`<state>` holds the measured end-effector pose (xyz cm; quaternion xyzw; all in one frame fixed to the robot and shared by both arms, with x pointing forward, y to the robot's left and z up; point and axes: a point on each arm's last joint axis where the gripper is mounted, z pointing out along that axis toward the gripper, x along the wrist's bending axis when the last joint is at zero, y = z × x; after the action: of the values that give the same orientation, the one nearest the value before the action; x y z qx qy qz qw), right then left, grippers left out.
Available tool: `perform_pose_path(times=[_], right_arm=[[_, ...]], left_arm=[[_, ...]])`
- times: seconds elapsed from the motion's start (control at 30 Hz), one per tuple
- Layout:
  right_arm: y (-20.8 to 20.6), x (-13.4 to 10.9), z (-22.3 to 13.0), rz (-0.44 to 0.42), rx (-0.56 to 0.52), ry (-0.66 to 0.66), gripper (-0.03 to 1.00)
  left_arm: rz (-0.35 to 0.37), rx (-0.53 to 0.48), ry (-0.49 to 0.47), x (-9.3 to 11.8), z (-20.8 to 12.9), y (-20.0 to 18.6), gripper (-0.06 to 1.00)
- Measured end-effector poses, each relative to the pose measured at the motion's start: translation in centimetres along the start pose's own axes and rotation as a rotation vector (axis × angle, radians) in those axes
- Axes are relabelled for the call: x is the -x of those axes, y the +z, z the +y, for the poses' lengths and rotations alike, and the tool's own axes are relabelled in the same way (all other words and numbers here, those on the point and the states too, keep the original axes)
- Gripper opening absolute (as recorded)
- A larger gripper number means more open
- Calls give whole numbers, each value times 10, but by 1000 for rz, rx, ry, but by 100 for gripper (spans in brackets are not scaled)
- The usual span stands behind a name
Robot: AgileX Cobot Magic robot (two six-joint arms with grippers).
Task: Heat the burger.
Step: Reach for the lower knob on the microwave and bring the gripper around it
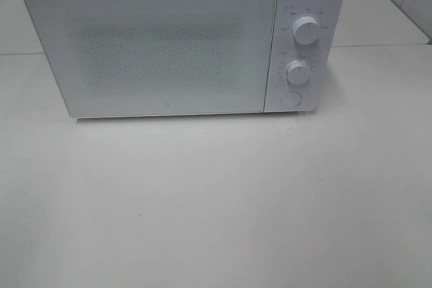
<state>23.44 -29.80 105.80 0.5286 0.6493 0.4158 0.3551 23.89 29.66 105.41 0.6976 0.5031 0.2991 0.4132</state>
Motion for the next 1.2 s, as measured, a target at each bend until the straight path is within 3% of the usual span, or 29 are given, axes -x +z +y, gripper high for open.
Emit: perform_pose_path(times=[0.2,0.43,1.2], right_arm=[[-1,0,3,-1,27,1,70],[19,2,37,-8,144,2,68],[127,5,77,-13,102,6,67]], left_arm=[[0,-1,1,0,0,0,0],[0,-1,4,0,0,0,0],[0,44,6,1,-3,-6,0]])
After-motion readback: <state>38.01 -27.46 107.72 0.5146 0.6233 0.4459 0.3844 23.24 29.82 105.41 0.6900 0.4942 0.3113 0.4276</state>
